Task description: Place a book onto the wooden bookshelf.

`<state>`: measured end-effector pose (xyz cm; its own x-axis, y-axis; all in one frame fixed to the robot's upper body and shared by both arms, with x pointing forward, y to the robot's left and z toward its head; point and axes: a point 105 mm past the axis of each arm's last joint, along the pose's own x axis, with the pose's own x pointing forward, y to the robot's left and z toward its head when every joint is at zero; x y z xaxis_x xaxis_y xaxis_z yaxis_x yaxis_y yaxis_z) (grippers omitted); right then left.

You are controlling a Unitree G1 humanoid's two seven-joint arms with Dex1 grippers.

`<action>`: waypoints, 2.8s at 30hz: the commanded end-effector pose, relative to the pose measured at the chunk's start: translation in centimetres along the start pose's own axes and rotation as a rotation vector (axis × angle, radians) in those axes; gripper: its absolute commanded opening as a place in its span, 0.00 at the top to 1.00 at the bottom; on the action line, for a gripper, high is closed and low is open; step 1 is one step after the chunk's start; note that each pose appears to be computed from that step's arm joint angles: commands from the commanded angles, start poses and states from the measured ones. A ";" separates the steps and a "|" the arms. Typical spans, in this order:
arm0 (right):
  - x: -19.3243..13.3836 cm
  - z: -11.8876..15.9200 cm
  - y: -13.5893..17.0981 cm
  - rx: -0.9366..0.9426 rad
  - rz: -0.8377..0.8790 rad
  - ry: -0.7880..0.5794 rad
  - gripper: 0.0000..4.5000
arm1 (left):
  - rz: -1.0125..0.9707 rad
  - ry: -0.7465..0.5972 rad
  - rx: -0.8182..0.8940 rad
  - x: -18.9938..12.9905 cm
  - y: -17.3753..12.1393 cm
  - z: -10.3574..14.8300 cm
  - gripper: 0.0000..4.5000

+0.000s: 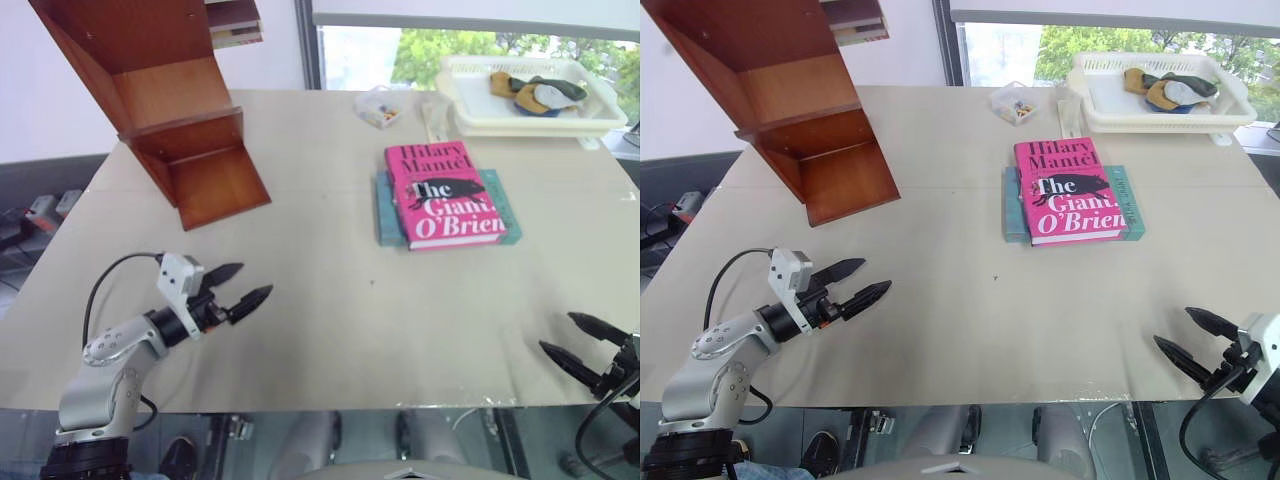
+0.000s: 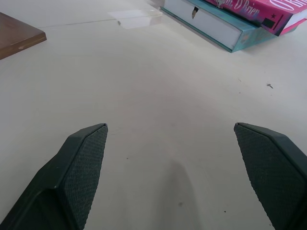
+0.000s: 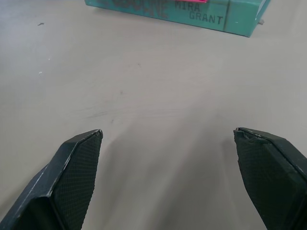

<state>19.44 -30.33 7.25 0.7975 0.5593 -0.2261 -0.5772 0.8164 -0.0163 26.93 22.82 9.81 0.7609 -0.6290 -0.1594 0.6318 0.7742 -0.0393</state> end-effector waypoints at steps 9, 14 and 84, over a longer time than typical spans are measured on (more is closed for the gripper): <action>-0.4 0.8 0.1 -0.032 0.011 -0.028 0.00 | 0.048 -0.064 0.028 -0.1 0.4 1.4 0.01; -0.4 0.8 0.1 -0.032 0.013 -0.027 0.00 | 0.042 -0.069 0.030 0.0 0.3 1.5 0.01; 18.8 12.5 -12.4 -0.206 -0.432 -0.060 0.00 | -0.347 -0.201 0.163 3.0 0.0 9.8 0.01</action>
<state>43.43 -28.22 13.80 0.9726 0.1871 -0.1382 -0.2177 0.9415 -0.2572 31.04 20.00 17.49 0.4979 -0.8672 0.0041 0.8664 0.4977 0.0411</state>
